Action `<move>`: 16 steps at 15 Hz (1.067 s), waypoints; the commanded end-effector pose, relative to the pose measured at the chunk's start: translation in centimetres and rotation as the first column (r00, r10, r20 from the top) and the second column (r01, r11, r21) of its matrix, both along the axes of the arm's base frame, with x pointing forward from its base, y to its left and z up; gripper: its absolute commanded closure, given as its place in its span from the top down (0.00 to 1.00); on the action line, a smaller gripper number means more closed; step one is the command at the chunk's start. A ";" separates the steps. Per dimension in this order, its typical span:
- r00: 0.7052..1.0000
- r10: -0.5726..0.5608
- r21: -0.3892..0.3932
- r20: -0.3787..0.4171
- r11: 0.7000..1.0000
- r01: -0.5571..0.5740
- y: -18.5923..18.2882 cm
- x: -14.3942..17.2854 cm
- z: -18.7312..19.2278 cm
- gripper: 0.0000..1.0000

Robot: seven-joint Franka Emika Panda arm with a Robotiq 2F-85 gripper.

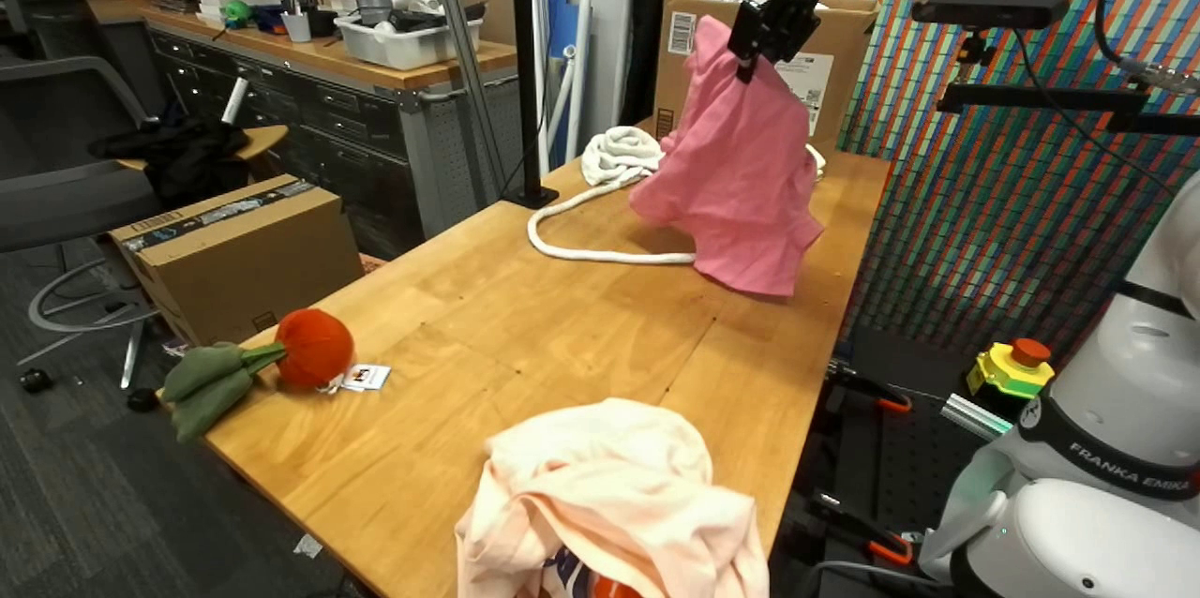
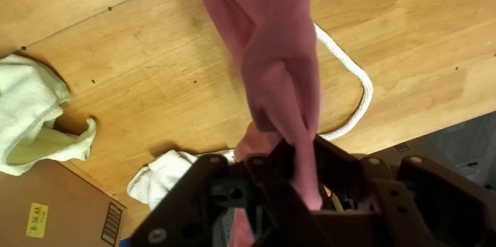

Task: Pick up the cloths and put them around the table.

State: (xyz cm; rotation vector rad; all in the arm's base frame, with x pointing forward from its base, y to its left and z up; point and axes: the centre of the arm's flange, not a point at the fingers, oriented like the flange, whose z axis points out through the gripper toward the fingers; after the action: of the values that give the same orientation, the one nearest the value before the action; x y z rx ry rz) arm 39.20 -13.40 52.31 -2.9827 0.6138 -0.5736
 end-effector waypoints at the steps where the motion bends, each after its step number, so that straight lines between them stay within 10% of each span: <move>1: 0.997 -0.062 -0.006 0.034 0.998 0.063 -0.4 -3.3 0.9 0.09; 9: 0.993 -0.090 0.021 -0.082 0.996 0.092 1.1 -6.9 -0.4 0.09; 16: 0.969 -0.038 0.020 -0.243 0.999 0.045 2.1 -3.6 -5.6 0.09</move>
State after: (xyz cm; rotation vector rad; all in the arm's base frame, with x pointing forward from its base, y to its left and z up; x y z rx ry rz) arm 33.67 -11.37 48.34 -3.0118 0.6980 -0.2626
